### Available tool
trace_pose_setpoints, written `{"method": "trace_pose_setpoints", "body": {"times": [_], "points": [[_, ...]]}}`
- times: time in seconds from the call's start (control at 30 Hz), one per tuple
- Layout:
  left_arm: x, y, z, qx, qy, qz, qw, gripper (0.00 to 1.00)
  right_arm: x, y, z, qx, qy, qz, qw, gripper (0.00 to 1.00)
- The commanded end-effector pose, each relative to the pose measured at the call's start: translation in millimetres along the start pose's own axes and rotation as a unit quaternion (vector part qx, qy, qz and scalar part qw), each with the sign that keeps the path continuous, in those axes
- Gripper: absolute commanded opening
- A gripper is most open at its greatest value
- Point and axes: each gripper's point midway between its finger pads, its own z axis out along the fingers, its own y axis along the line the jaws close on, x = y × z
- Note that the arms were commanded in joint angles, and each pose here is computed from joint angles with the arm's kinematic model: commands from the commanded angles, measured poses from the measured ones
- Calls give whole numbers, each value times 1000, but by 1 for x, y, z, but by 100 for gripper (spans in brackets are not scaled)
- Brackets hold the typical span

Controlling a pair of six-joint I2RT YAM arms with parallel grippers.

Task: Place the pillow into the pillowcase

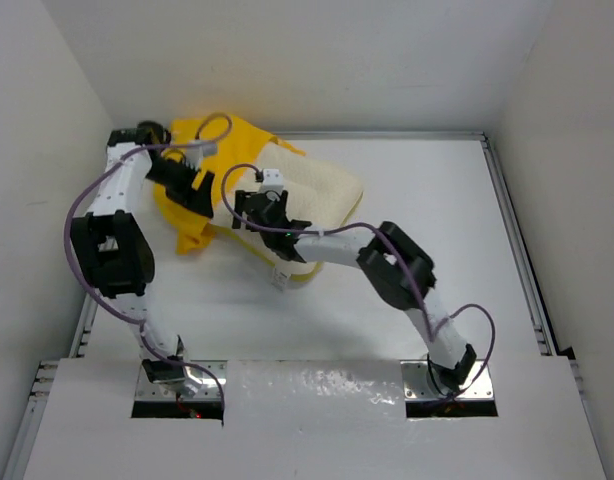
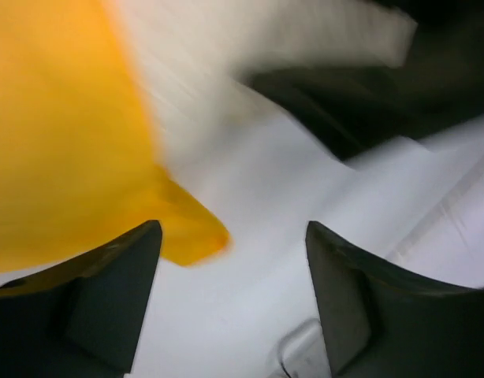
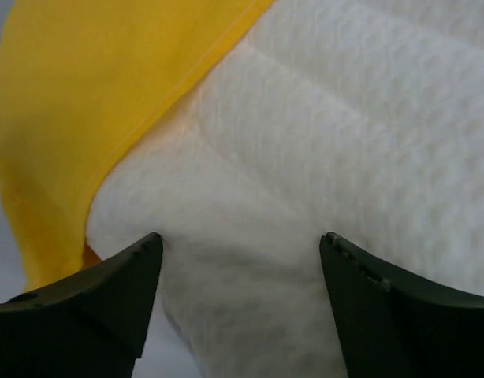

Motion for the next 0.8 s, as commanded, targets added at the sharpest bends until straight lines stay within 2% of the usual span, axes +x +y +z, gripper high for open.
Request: {"method": "trace_pose_setpoints", "body": {"times": [0.0, 0.03, 0.1, 0.13, 0.17, 0.27, 0.33, 0.4, 0.43, 0.47, 0.57, 0.63, 0.7, 0.77], "points": [[-85, 11, -65, -117, -100, 32, 987, 74, -115, -2, -54, -22, -95, 30, 995, 82], [-112, 16, -67, -147, -127, 30, 980, 77, -137, -9, -75, -15, -95, 26, 995, 84], [-137, 35, -73, -226, -140, 28, 964, 79, -138, -36, -90, 11, -73, 10, 997, 85], [-151, 51, -62, -249, -148, 28, 957, 79, -139, -46, -98, 20, -62, 9, 998, 86], [-160, 52, -48, -255, -144, 23, 956, 79, -144, -58, -116, 30, -47, 11, 998, 87], [-166, 79, -5, -286, -107, 16, 952, 83, -114, -133, -132, 87, 21, 72, 993, 91], [-175, 82, 30, -294, -85, 39, 951, 84, -102, -158, -139, 108, 38, 110, 987, 93], [-181, 85, 45, -321, -78, 56, 942, 85, -89, -185, -144, 139, 47, 125, 981, 94], [-195, 87, 55, -346, -90, 70, 931, 85, -85, -191, -145, 145, 52, 129, 980, 94], [-196, 106, 52, -408, -89, 59, 907, 85, -74, -195, -142, 148, 65, 136, 978, 95], [-198, 127, 42, -476, -91, 21, 875, 84, -56, -185, -126, 123, 95, 140, 978, 98], [-192, 135, 47, -488, -83, 12, 869, 80, -45, -185, -119, 123, 112, 144, 975, 99], [-188, 136, 54, -483, -78, 14, 872, 73, -29, -189, -111, 137, 124, 158, 970, 99], [-181, 137, 62, -482, -67, 13, 874, 56, -16, -197, -108, 149, 125, 184, 963, 99]]}}
